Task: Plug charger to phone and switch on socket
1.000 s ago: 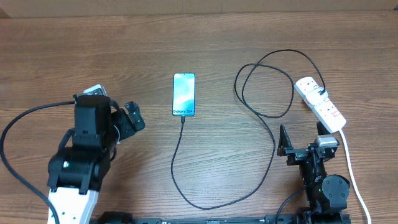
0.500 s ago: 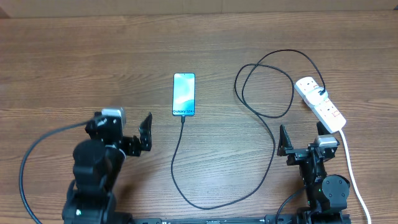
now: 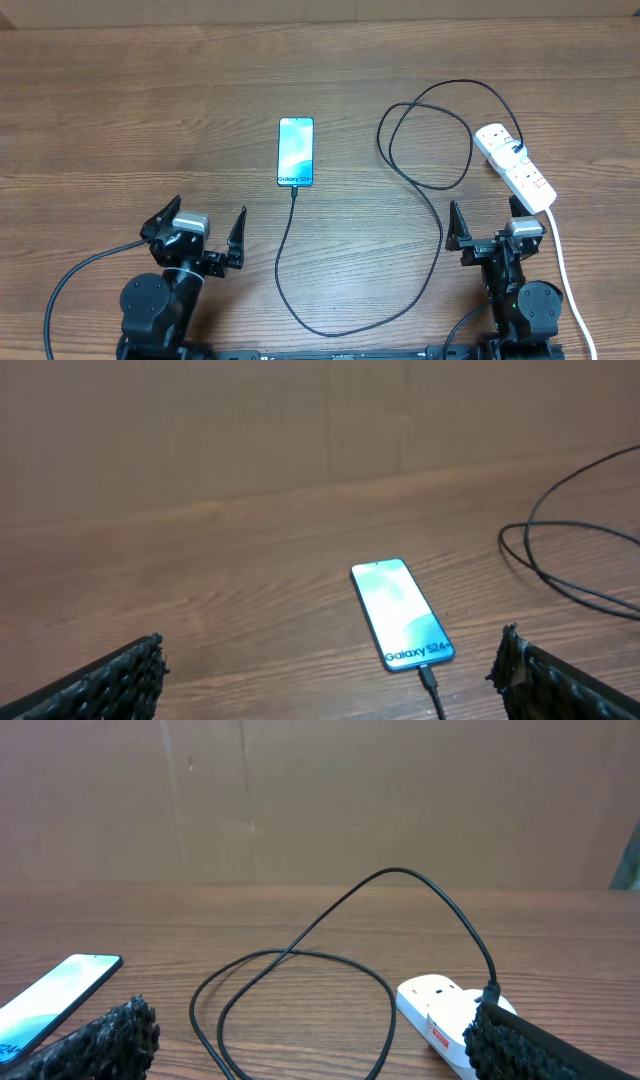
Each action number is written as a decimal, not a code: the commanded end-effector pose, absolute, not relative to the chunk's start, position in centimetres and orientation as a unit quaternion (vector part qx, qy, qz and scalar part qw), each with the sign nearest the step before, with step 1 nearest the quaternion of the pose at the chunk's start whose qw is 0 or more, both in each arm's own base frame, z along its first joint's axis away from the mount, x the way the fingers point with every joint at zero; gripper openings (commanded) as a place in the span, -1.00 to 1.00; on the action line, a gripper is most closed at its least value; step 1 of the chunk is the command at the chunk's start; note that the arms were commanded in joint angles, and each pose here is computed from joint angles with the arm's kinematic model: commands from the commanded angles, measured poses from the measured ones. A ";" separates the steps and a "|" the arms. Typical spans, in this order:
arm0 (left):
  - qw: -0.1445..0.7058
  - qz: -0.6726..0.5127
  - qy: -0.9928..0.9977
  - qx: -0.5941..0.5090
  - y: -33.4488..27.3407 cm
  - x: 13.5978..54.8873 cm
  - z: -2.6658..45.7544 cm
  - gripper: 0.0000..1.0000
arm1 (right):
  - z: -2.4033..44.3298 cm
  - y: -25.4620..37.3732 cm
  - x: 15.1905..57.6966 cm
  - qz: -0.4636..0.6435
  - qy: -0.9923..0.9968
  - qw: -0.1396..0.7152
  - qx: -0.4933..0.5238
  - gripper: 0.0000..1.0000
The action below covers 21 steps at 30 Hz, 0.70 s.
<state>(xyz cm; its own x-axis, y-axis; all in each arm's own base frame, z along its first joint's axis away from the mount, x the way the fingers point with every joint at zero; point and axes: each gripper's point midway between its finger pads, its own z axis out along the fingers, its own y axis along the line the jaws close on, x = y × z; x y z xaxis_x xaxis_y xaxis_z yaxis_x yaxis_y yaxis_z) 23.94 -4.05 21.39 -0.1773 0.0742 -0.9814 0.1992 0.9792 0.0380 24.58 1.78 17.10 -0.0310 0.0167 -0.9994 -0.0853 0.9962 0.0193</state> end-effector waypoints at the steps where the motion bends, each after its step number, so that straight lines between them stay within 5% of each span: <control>1: 0.642 -0.033 0.758 0.110 -4.0 23.9 20.9 0.99 | 17.0 1.8 24.6 0.036 0.715 0.698 -0.024 1.00; 21: 0.743 -0.028 0.660 0.108 -3.8 24.1 20.5 0.99 | 17.0 1.8 24.6 0.036 0.715 0.698 -0.024 1.00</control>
